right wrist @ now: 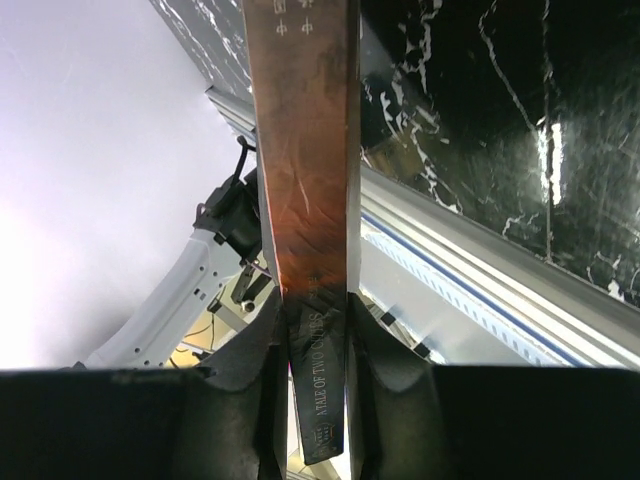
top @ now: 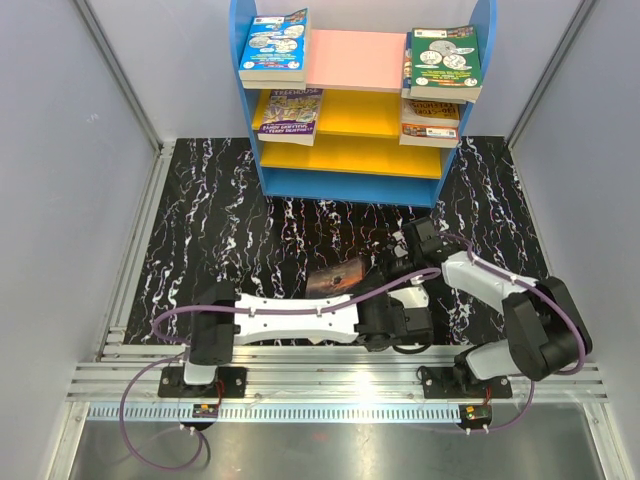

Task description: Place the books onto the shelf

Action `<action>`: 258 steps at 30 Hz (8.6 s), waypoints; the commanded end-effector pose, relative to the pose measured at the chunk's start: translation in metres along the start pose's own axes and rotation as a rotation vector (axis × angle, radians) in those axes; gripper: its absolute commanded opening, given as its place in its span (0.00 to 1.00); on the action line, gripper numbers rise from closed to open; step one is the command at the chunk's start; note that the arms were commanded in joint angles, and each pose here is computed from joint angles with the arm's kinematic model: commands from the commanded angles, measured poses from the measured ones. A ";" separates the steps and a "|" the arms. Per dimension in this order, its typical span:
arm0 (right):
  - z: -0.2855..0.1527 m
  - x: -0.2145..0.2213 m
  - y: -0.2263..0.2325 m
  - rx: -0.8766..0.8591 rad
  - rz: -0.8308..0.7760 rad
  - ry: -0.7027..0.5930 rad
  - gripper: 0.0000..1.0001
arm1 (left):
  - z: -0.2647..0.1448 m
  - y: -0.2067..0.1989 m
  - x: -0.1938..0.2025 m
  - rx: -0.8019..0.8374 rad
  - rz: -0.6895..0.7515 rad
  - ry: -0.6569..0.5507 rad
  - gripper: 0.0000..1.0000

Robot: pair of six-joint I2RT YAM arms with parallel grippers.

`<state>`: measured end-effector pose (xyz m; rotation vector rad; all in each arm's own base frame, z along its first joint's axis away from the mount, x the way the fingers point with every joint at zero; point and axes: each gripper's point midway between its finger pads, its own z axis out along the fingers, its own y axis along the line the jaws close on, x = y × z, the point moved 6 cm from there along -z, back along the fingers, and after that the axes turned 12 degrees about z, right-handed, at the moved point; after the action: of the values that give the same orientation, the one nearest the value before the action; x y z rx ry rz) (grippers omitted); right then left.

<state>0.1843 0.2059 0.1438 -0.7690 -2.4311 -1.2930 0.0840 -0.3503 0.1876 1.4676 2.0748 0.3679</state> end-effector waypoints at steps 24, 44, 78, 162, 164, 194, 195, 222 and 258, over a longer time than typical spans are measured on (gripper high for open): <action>-0.072 0.062 0.039 0.028 -0.164 -0.108 1.00 | -0.022 0.024 0.013 0.064 -0.238 -0.081 0.00; -0.187 0.066 0.070 0.111 -0.242 -0.555 1.00 | -0.097 0.218 0.041 0.477 -1.120 -0.905 0.00; -0.180 0.053 0.055 0.194 -0.220 -0.551 1.00 | -0.061 0.392 0.008 0.556 -1.624 -1.340 0.00; -0.160 0.031 0.045 0.209 -0.150 -0.475 1.00 | 0.055 0.514 0.056 0.379 -2.121 -0.978 0.99; -0.160 0.032 0.045 0.204 -0.149 -0.473 1.00 | 0.043 0.523 0.056 0.361 -2.096 -1.007 0.99; -0.159 0.033 0.040 0.205 -0.169 -0.462 1.00 | -0.027 0.486 0.107 0.092 -1.886 -0.843 0.99; -0.158 0.033 0.039 0.208 -0.167 -0.459 1.00 | -0.029 0.480 0.108 0.082 -1.861 -0.831 0.99; -0.161 0.025 0.038 0.254 -0.163 -0.494 0.97 | 0.049 0.443 0.035 0.221 -1.758 -0.665 0.02; -0.208 0.065 0.118 -0.035 -0.451 -0.590 1.00 | -0.094 0.411 0.090 -0.070 -1.424 -1.012 0.88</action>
<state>0.2096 0.1044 0.2960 -0.8845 -3.0532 -1.0126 0.3357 -0.1215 0.4707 -0.2426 1.6136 -0.8572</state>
